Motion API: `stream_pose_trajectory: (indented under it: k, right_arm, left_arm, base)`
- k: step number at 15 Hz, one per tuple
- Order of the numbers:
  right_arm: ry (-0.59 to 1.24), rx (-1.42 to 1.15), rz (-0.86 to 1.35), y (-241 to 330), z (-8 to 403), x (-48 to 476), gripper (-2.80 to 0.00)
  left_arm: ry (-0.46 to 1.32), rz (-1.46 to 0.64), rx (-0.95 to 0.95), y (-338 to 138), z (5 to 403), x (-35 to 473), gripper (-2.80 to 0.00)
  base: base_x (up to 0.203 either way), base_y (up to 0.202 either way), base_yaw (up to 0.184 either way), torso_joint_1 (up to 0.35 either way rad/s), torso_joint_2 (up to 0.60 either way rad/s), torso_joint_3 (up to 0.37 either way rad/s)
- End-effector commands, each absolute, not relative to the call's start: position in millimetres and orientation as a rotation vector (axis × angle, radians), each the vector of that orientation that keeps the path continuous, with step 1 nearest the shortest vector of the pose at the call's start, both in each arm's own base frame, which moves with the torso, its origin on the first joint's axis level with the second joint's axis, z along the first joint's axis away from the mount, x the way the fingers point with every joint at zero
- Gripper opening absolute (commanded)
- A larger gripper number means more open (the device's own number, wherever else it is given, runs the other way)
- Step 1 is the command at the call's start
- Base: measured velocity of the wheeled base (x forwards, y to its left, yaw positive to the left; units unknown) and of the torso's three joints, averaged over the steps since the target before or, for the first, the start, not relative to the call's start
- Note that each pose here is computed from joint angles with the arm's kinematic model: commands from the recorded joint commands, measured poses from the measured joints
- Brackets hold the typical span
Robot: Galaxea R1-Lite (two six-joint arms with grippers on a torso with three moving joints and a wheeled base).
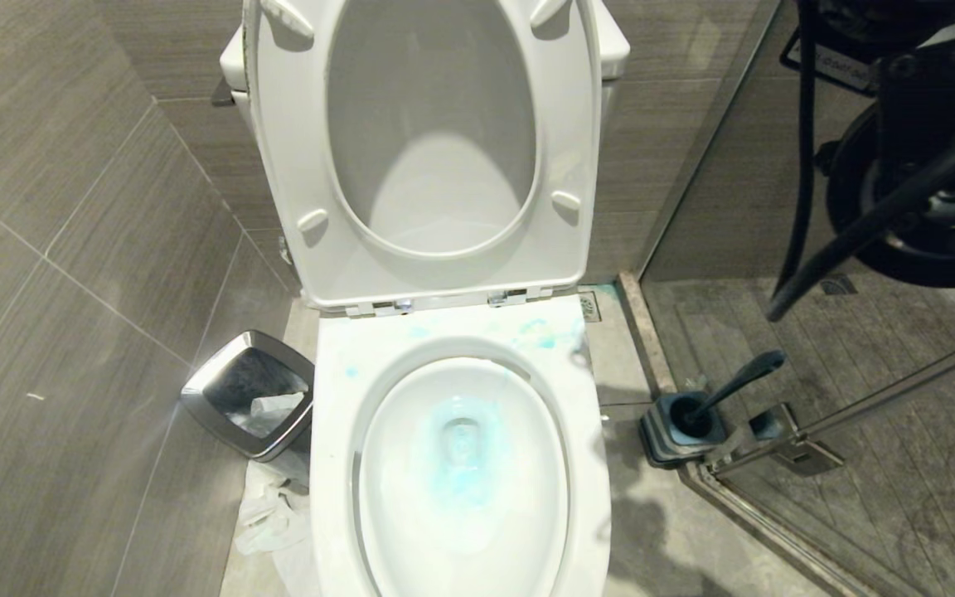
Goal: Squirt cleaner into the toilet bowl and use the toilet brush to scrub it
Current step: Place the cleaning agent on the floor
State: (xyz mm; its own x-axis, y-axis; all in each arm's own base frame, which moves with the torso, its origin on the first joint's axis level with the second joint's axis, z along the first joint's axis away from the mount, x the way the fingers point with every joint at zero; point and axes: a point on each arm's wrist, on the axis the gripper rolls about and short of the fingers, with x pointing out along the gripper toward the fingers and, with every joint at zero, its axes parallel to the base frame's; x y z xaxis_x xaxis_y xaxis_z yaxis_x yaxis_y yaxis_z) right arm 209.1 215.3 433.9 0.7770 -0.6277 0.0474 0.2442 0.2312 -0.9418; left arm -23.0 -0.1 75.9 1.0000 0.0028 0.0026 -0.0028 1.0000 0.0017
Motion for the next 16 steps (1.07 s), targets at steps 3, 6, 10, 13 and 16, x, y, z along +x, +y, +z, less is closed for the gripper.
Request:
stream_pose_trajectory:
  k: [3,6,10,13,16]
  right_arm:
    - [0.433,-1.556,-0.543,187.4,462.5,180.9,-2.80]
    - [0.328,-1.600,-0.537,181.0,457.9,175.1,-2.80]
    - [0.219,-1.908,-0.394,178.7,443.4,172.5,-2.80]
    - [0.151,-1.798,-0.245,179.2,415.9,175.5,-2.80]
    - [0.121,-1.415,-0.187,182.1,398.2,193.7,-2.80]
  left_arm:
    - [-0.002,0.003,0.002,-0.1,75.9,-22.9,-2.80]
    - [-0.002,0.003,0.002,-0.1,75.9,-22.9,-2.80]
    - [-0.002,0.003,0.002,-0.1,75.9,-22.9,-2.80]
    - [-0.002,0.003,0.002,-0.1,75.9,-22.9,-2.80]
    - [-0.002,0.003,0.002,-0.1,75.9,-22.9,-2.80]
  base:
    - [0.000,0.000,0.000,0.000,0.00,0.000]
    - [0.000,0.000,0.000,0.000,0.00,0.000]
    - [0.000,0.000,0.000,0.000,0.00,0.000]
    - [0.000,0.000,0.000,0.000,0.00,0.000]
    - [0.000,0.000,0.000,0.000,0.00,0.000]
